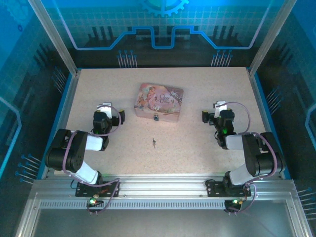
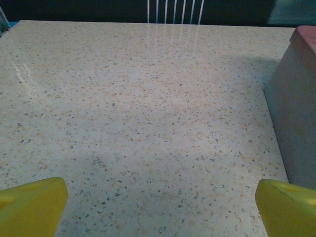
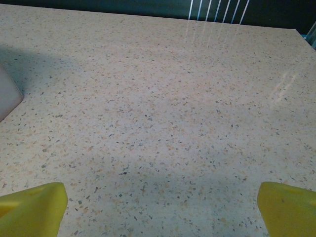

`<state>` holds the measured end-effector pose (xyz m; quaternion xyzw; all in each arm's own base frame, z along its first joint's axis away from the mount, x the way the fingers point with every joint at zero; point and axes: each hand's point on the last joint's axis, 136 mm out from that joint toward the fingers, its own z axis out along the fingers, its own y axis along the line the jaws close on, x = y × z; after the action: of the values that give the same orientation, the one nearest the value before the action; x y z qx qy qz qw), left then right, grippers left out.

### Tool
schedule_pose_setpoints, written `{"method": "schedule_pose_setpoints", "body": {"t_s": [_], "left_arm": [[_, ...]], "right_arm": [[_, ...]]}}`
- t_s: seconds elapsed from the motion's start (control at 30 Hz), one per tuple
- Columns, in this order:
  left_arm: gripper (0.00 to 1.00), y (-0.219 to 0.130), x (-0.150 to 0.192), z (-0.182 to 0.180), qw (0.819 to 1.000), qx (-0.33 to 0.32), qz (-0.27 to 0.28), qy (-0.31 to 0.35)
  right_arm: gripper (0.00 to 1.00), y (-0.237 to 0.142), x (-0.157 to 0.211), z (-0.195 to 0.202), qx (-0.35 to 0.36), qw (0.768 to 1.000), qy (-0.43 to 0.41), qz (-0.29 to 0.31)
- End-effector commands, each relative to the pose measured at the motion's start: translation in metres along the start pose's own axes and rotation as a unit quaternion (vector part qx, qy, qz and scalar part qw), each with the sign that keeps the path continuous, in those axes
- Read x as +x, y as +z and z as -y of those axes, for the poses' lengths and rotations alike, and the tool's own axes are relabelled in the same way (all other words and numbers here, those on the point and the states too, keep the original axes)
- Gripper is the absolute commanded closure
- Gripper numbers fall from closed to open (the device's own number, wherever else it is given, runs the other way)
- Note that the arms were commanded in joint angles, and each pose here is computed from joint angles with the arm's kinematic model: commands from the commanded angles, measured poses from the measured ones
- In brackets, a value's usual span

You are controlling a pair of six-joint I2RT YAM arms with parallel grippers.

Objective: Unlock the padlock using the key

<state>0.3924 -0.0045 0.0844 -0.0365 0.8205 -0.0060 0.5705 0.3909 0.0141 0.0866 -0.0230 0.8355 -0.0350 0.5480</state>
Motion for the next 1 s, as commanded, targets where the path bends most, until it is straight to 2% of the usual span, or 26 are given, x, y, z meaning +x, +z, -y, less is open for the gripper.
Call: {"method": "schedule_pose_setpoints", "body": {"t_s": [0.0,0.07,0.13,0.2,0.27,0.37,0.47,0.57,0.67,0.8,0.97], "left_arm": [[0.01,-0.003,-0.020,0.010,0.999,0.039,0.005,0.008],[0.02,-0.012,-0.031,0.013,0.999,0.043,-0.018,0.000],[0.07,-0.025,-0.048,0.022,0.997,0.066,-0.029,-0.017],[0.11,-0.037,-0.060,0.033,0.994,0.096,-0.034,-0.046],[0.16,-0.048,-0.064,0.047,0.988,0.122,-0.056,-0.073],[0.21,-0.060,-0.047,0.061,0.979,0.116,-0.133,-0.102],[0.30,-0.072,-0.024,0.084,0.964,0.126,-0.204,-0.115],[0.37,-0.087,0.002,0.107,0.953,0.127,-0.255,-0.102],[0.41,-0.099,0.021,0.108,0.943,0.104,-0.289,-0.130],[0.40,-0.108,0.034,0.089,0.940,0.053,-0.299,-0.154],[0.37,-0.113,0.038,0.078,0.944,0.039,-0.291,-0.150]], "right_arm": [[0.00,0.001,-0.017,0.000,-0.007,1.000,0.002,0.002],[0.01,-0.004,-0.027,0.001,-0.003,1.000,0.002,-0.024],[0.03,-0.014,-0.033,0.001,-0.007,0.997,0.037,-0.070],[0.14,-0.026,-0.035,-0.019,-0.048,0.994,0.023,-0.095],[0.16,-0.041,-0.041,-0.040,-0.072,0.992,0.006,-0.107],[0.19,-0.063,-0.047,-0.066,-0.100,0.986,0.024,-0.127],[0.29,-0.081,-0.040,-0.106,-0.156,0.971,0.064,-0.167],[0.36,-0.100,-0.016,-0.154,-0.214,0.948,0.074,-0.222],[0.45,-0.120,0.007,-0.201,-0.248,0.927,0.046,-0.277],[0.43,-0.146,0.029,-0.250,-0.239,0.909,-0.003,-0.341],[0.38,-0.171,0.051,-0.296,-0.220,0.893,-0.057,-0.388]]}}
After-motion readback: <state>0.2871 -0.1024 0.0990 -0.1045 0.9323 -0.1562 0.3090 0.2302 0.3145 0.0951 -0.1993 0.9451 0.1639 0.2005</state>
